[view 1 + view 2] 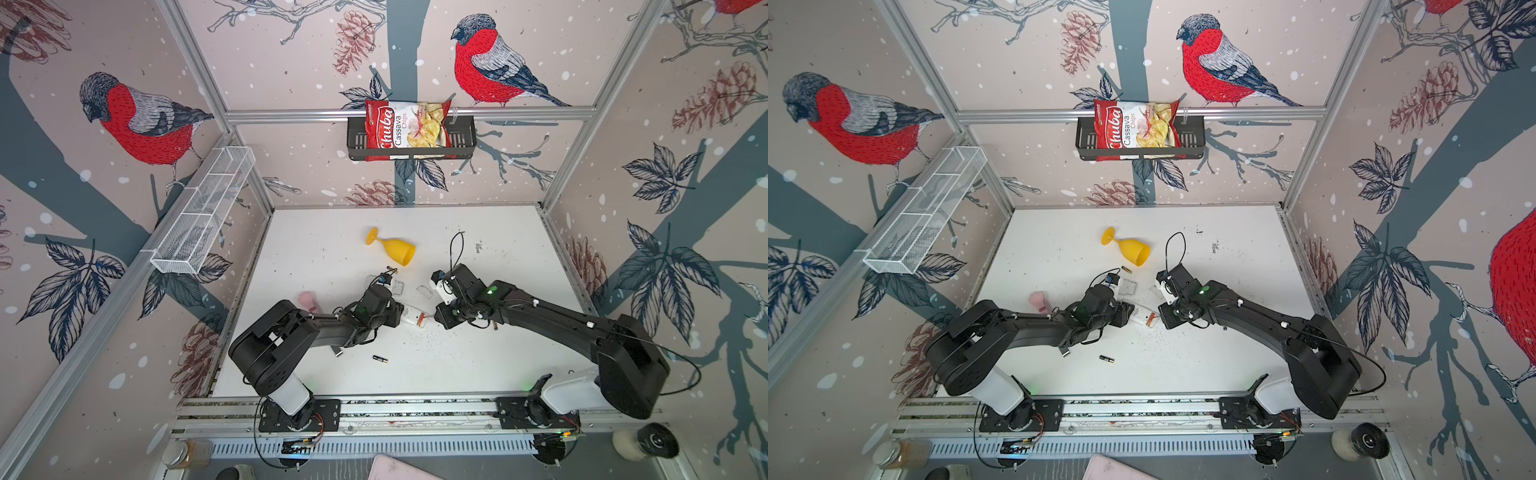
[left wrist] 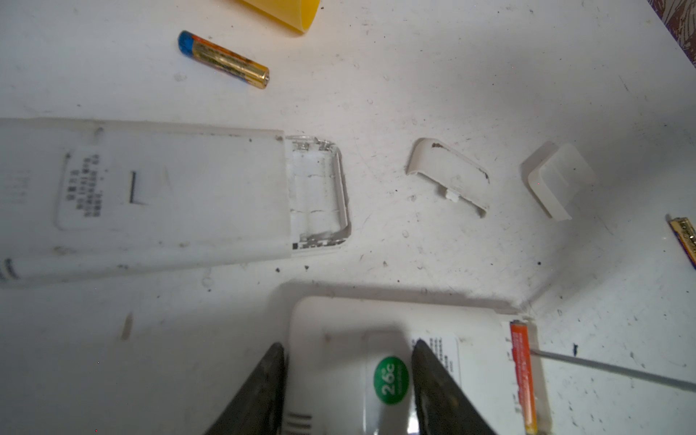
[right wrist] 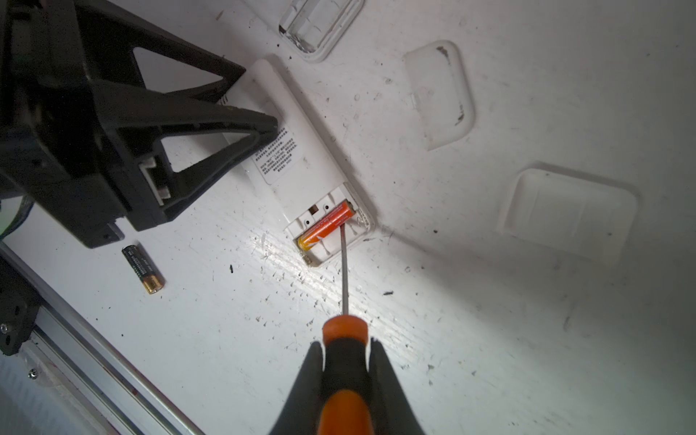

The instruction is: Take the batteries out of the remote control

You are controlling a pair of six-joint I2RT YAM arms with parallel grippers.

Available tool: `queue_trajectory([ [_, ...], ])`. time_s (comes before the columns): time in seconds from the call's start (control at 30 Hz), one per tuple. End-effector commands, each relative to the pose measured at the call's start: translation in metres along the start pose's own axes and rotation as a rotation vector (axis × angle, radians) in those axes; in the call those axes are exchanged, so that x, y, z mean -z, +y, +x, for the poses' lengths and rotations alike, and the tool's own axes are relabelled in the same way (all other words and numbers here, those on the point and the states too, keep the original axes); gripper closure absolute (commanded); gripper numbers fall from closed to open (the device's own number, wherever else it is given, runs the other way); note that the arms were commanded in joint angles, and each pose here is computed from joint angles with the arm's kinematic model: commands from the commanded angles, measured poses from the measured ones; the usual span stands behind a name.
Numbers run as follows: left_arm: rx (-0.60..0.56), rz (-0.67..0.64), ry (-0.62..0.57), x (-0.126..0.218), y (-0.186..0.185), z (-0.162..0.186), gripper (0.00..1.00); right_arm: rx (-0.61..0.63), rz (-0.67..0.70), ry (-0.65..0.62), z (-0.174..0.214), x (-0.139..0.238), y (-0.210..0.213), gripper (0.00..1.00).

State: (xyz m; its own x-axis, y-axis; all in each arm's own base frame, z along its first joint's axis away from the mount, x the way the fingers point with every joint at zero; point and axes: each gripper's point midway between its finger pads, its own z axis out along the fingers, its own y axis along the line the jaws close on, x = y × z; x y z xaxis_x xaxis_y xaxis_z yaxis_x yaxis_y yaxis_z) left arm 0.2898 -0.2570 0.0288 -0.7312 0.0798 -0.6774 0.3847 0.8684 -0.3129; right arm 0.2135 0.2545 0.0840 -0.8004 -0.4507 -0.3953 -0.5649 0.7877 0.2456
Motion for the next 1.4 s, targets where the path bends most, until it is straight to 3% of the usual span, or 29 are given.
queue_trajectory([
  [0.0,-0.006,0.036,0.032,-0.002,-0.007,0.006,0.47,0.003,-0.032,0.005,0.003,-0.005,0.004,1.00],
  [0.23,-0.005,0.048,0.033,-0.003,-0.009,0.005,0.47,-0.033,-0.117,-0.030,-0.001,-0.010,0.009,1.00],
  [0.8,0.001,0.039,0.029,-0.002,-0.007,0.006,0.48,-0.046,-0.161,-0.135,-0.024,0.010,0.010,1.00],
  [1.37,0.003,0.032,0.031,-0.002,-0.006,0.006,0.47,-0.061,-0.087,-0.193,-0.032,0.030,-0.002,1.00],
])
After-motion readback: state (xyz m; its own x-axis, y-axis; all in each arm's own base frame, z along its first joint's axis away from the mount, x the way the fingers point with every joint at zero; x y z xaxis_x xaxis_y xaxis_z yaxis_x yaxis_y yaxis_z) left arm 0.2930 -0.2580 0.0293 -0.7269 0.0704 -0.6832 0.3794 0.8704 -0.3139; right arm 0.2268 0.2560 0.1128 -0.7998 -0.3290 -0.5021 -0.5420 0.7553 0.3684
